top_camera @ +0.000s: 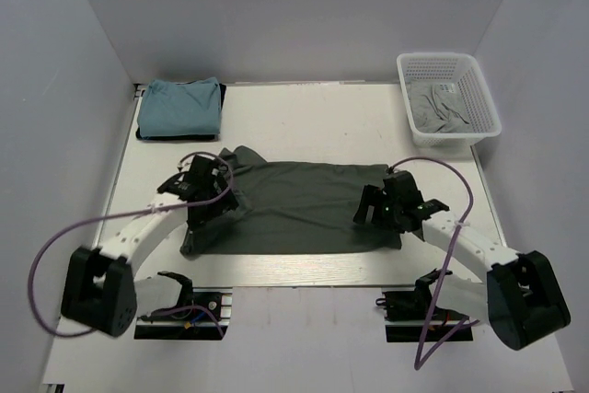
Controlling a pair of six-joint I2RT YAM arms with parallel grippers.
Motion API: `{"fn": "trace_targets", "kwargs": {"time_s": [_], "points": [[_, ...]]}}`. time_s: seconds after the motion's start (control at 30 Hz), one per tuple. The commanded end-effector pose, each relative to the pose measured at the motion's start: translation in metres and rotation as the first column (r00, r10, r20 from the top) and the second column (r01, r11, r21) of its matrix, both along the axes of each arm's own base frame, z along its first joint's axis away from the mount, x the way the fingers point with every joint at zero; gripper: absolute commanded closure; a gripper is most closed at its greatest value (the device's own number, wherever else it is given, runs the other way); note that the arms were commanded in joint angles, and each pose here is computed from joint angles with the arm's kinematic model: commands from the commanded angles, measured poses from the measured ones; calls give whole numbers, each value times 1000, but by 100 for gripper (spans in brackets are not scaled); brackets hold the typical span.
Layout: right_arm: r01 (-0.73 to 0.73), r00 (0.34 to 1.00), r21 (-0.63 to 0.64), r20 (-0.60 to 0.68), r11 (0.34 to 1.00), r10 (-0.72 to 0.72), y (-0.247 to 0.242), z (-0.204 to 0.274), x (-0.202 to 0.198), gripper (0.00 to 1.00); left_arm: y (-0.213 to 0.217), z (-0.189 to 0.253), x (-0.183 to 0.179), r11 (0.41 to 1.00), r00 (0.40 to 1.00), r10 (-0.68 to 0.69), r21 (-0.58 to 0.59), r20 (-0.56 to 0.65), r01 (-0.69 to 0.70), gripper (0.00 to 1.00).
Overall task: Fold and stack the t-shirts
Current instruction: Grap the side of the flattened tshirt furthest away from the robot with both arms
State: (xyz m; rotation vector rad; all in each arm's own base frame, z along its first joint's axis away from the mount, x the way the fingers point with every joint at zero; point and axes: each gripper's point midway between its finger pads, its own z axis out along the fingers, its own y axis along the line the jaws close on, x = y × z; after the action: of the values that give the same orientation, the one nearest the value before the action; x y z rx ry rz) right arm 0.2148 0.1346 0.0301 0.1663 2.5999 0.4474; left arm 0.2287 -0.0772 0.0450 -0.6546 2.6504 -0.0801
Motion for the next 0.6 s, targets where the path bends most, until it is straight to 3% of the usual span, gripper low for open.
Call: {"fn": "trace_targets", "kwargs": {"time_s": [0.0, 0.13, 0.23, 0.27, 0.43, 0.57], "points": [[-44, 999, -51, 21, 998, 45, -7, 13, -5, 10, -8, 78, 37, 998, 960, 2, -58, 280, 15, 1], [-33, 977, -25, 208, 999, 38, 6, 62, 45, 10, -14, 124, 91, 998, 891, 16, -67, 453, 16, 1], [23, 967, -39, 256, 999, -13, 7, 81, 70, 10, -3, 137, 127, 998, 879, 48, 18, 474, -65, 1], [81, 961, -43, 268, 996, -67, 3, 88, 82, 10, 6, 116, 141, 992, 901, 50, 85, 432, -96, 1], [99, 954, -35, 289, 994, -85, 10, 96, 104, 10, -14, 93, 203, 985, 929, -68, 172, 363, 4, 1], [146, 961, -92, 248, 985, -120, 0, 81, 113, 10, -16, 59, 224, 978, 965, -68, 210, 252, 14, 14]]}}
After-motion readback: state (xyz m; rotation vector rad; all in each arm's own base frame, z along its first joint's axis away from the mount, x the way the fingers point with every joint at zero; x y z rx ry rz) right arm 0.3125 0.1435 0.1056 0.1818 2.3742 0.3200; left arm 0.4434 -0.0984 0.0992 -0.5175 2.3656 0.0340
